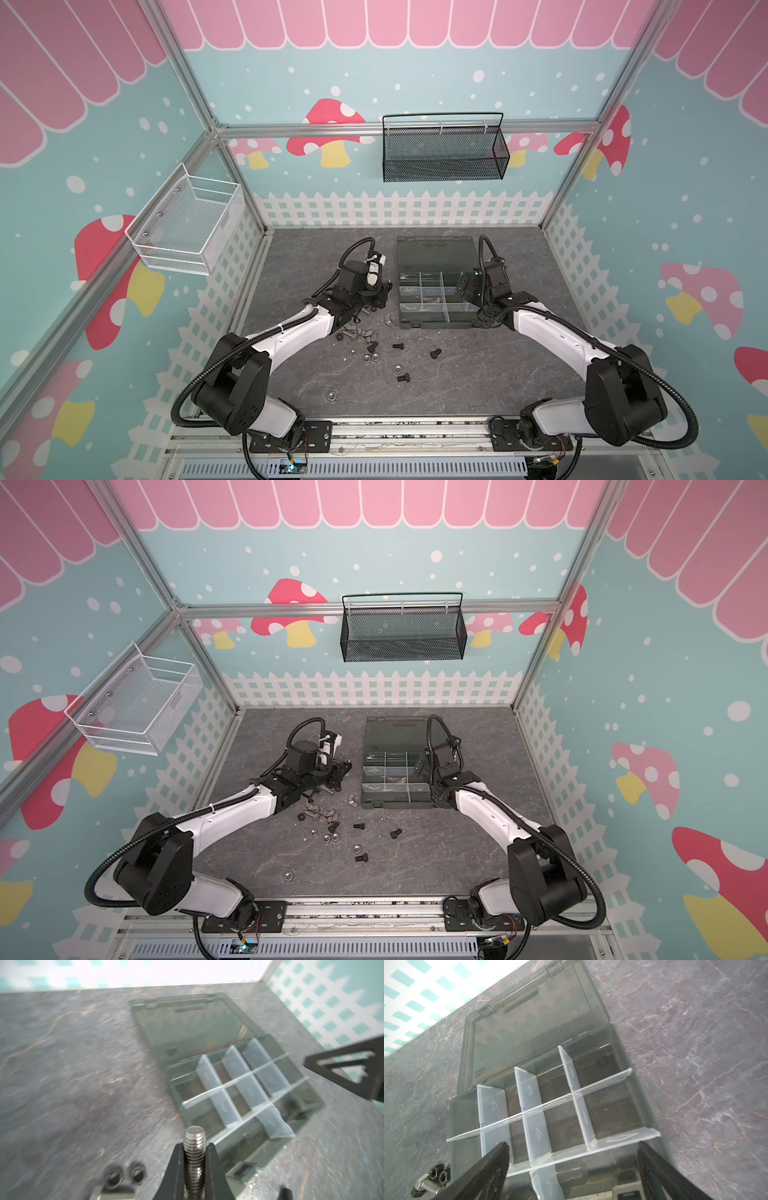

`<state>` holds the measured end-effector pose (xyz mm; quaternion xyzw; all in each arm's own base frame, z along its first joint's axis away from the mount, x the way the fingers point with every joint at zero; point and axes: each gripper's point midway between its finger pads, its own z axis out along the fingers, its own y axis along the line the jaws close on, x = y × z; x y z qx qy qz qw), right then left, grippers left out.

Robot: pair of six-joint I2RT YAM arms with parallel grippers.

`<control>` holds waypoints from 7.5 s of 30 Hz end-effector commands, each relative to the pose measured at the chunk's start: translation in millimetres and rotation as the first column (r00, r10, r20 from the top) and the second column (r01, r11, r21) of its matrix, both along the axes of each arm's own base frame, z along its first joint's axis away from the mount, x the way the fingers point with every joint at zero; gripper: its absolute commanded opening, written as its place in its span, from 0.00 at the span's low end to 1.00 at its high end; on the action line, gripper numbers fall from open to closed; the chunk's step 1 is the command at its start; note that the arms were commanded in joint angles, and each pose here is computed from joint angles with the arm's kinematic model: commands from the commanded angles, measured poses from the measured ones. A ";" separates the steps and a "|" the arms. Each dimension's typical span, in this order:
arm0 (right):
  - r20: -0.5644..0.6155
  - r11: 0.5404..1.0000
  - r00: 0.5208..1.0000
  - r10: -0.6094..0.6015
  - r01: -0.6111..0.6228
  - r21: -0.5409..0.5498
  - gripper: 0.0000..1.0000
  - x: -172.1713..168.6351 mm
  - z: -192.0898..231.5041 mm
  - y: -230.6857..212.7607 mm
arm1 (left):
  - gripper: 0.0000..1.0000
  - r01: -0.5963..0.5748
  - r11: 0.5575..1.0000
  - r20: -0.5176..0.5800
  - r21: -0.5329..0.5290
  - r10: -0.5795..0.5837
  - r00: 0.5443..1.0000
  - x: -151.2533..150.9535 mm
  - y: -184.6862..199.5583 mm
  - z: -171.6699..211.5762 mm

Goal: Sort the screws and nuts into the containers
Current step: 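Carry the bolt with the left gripper into a box compartment and release it, then return the left gripper to the pile and grasp another steel bolt, then lift the bolt with the left gripper and move it toward the box, then lower the bolt into the box compartment nearest the robot and open the left gripper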

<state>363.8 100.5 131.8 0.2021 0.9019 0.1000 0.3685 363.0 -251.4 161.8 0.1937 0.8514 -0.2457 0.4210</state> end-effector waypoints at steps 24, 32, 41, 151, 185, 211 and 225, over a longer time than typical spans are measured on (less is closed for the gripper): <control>0.113 0.987 0.981 -0.159 0.156 0.031 0.97 -28.0 28.8 -42.3 | 0.00 0.511 0.816 -0.011 0.271 -0.528 0.849 -42.4 -116.9 -48.3; 0.111 0.989 0.983 -0.149 0.147 0.024 0.97 -29.8 27.2 -42.0 | 0.02 0.528 0.788 -0.068 0.316 -0.537 0.841 -38.1 -131.4 -67.3; 0.124 0.991 0.983 -0.133 0.130 0.033 0.97 -30.5 27.7 -39.8 | 0.11 0.519 0.786 -0.111 0.335 -0.514 0.850 -31.8 -134.2 -82.9; 0.127 0.997 0.991 -0.044 0.051 -0.053 0.97 -20.6 36.7 -34.8 | 0.04 -0.549 0.691 -0.472 0.470 0.723 0.505 -24.9 197.3 -133.4; 0.123 0.998 0.991 -0.055 0.060 -0.035 0.97 -27.9 36.0 -36.7 | 0.04 0.081 0.958 -0.276 0.276 -0.002 0.961 -7.7 -78.0 -14.1; 0.087 0.999 0.995 -0.045 0.046 -0.016 0.97 -26.4 22.2 -30.7 | 0.08 0.354 0.812 -0.320 0.464 -0.219 0.922 -36.8 -93.2 -91.1; 0.074 0.999 0.997 -0.038 0.039 -0.008 0.97 -23.6 17.3 -27.3 | 0.27 0.355 0.798 -0.320 0.487 -0.216 0.923 -32.7 -92.8 -100.1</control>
